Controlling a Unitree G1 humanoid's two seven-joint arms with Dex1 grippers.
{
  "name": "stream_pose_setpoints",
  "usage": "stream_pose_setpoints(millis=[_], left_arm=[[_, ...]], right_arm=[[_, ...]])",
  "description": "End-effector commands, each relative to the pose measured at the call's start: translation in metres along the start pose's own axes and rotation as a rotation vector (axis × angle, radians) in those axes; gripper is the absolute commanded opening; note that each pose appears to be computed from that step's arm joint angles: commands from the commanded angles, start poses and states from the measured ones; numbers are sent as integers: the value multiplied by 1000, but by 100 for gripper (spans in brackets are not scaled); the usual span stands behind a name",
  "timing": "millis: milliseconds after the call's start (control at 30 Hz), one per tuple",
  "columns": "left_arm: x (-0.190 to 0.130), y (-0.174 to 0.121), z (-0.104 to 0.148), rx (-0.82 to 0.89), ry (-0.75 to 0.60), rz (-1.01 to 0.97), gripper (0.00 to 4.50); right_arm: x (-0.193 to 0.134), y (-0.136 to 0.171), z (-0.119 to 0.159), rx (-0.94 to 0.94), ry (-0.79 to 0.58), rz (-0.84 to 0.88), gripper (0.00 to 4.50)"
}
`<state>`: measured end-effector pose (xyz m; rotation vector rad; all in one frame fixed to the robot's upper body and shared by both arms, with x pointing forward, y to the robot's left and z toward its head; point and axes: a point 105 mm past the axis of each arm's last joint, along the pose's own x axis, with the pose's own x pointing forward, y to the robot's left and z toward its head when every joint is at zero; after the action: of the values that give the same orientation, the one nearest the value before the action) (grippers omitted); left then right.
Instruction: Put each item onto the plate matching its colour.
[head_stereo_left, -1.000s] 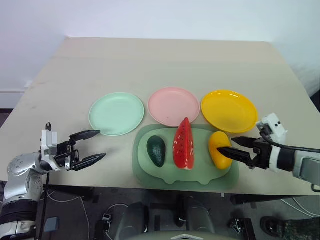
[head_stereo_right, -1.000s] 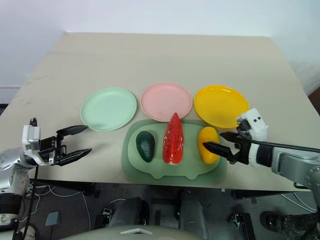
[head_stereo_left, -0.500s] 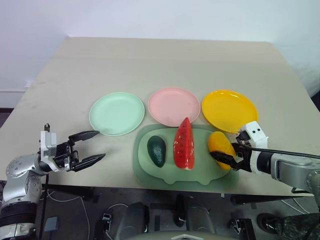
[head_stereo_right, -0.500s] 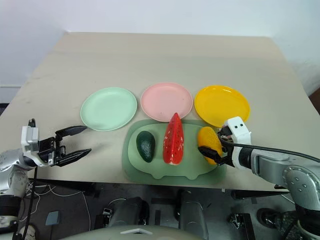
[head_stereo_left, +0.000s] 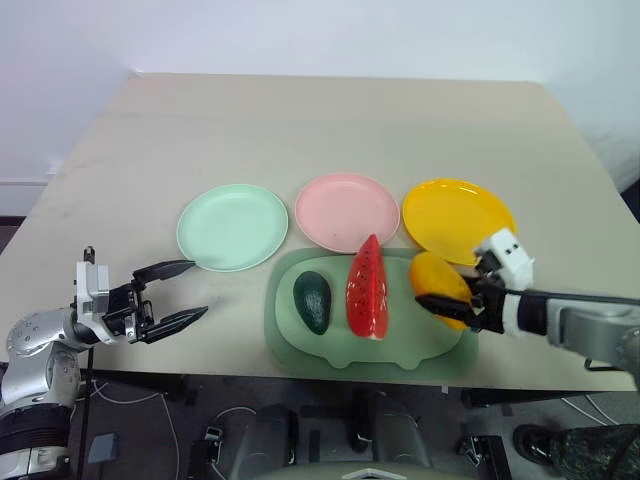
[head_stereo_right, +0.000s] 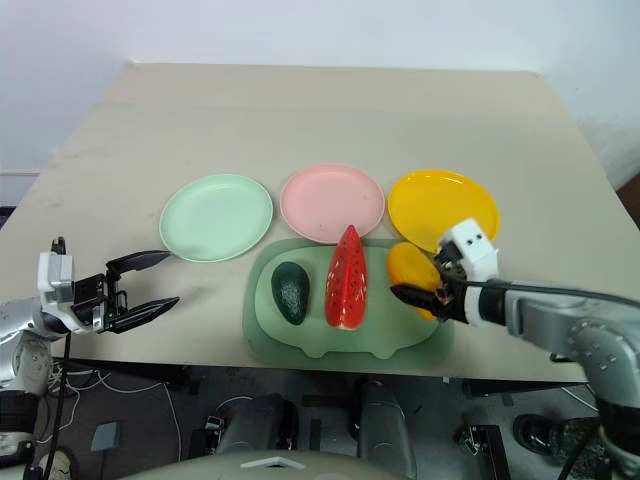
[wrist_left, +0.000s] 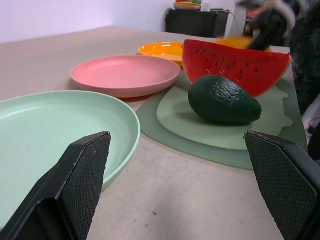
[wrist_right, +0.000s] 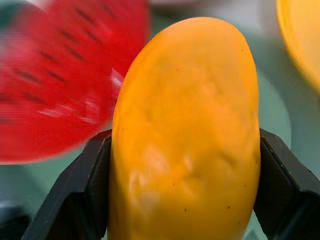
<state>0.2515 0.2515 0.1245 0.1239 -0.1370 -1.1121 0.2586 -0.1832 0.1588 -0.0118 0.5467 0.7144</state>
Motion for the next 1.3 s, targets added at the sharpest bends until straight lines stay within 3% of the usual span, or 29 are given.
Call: stream_pose_setpoints(millis=[33,333,633,667,733,833,933,1100,1300], left_arm=[[-4,3,5,28,-8,13,450],[-3,5,4,35,-8,13,450],[-4,4,0,38,-8,27,450],[-4,4,0,39,-8,28,450],[-4,4,-1,40,-9,30,450],[-3,5,-1,42,-11,31,450],[-2,7,-1,43,-13,31,450],[-3,11,-1,47,-10,29,450],[-2,13,-1,53,-10,14,450]], right_arm=[[-8,-17,39,3,-144,-15,319],[27,-101,53,4,-145,-384,319],[40,-121,49,-18,-102,-442,319],[40,-121,49,-26,-98,-438,392],[39,-120,51,-41,-92,-417,445],[35,-117,58,-76,-83,-389,449],[27,-109,74,-171,-94,-332,449],[8,-53,120,-546,-171,9,449],[-2,6,108,-960,64,491,449]])
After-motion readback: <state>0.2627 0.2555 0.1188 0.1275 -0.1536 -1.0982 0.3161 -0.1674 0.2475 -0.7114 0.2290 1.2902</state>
